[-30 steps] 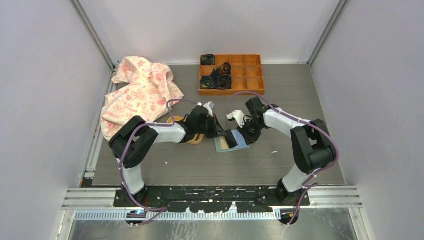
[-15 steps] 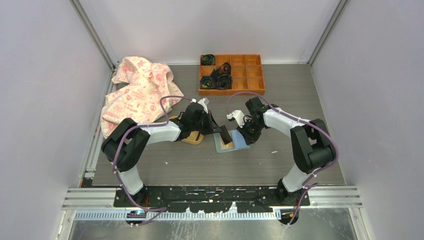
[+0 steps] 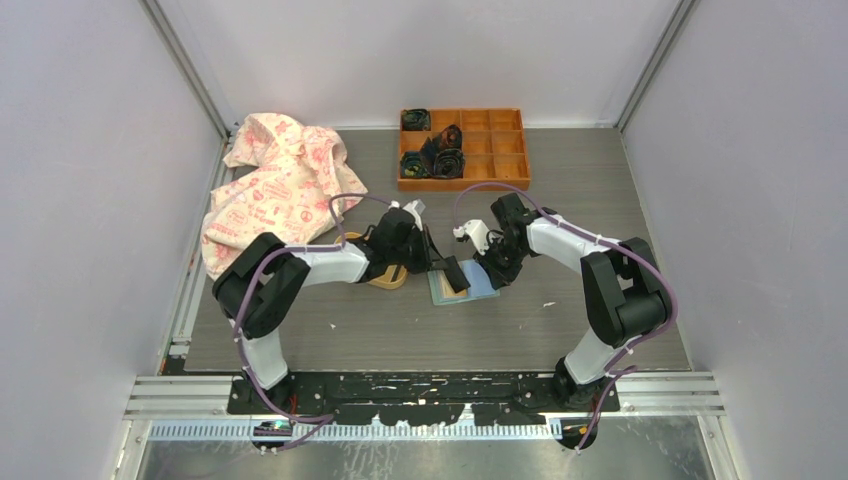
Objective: Put the credit cards into the card holder
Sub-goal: Insert the credit card into the card holder.
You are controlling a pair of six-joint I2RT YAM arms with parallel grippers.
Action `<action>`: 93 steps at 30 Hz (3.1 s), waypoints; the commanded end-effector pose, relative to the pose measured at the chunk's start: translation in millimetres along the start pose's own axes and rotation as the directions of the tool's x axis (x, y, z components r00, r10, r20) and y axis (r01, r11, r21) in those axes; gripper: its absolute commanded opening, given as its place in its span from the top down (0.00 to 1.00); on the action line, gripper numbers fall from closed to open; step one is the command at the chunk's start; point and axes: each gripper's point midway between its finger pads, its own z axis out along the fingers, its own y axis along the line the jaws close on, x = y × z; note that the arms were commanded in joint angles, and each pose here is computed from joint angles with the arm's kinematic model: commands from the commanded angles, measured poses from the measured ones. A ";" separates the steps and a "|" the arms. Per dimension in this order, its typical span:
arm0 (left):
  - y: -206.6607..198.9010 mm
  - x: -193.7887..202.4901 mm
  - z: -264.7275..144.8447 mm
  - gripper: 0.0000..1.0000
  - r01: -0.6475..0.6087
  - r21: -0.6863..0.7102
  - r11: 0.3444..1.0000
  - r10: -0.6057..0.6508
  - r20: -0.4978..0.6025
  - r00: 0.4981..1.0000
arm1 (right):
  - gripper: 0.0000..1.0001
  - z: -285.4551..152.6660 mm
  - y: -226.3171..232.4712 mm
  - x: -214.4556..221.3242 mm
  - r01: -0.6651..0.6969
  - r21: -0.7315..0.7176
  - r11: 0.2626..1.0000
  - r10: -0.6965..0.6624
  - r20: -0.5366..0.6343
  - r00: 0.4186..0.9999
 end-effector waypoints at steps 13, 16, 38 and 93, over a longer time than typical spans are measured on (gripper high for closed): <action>-11.1 11.1 20.1 1.00 0.008 0.018 1.000 -0.007 -0.045 0.999 | 0.93 -9.3 -1.4 -14.7 0.012 0.012 1.000 -0.012 0.036 0.999; -13.7 14.6 24.6 1.00 0.019 0.033 0.999 -0.017 -0.061 0.998 | 0.93 -9.6 -1.4 -14.7 0.011 0.012 1.000 -0.011 0.037 0.999; 1.5 40.1 31.4 1.00 0.126 -0.059 0.990 -0.137 -0.268 0.954 | 0.93 -15.7 1.0 -20.6 0.023 0.014 1.000 -0.024 0.069 0.997; 2.2 31.4 51.2 0.94 0.155 -0.036 0.987 -0.159 -0.275 0.948 | 0.90 -14.3 79.1 -69.8 0.432 0.052 0.900 -0.432 0.233 0.871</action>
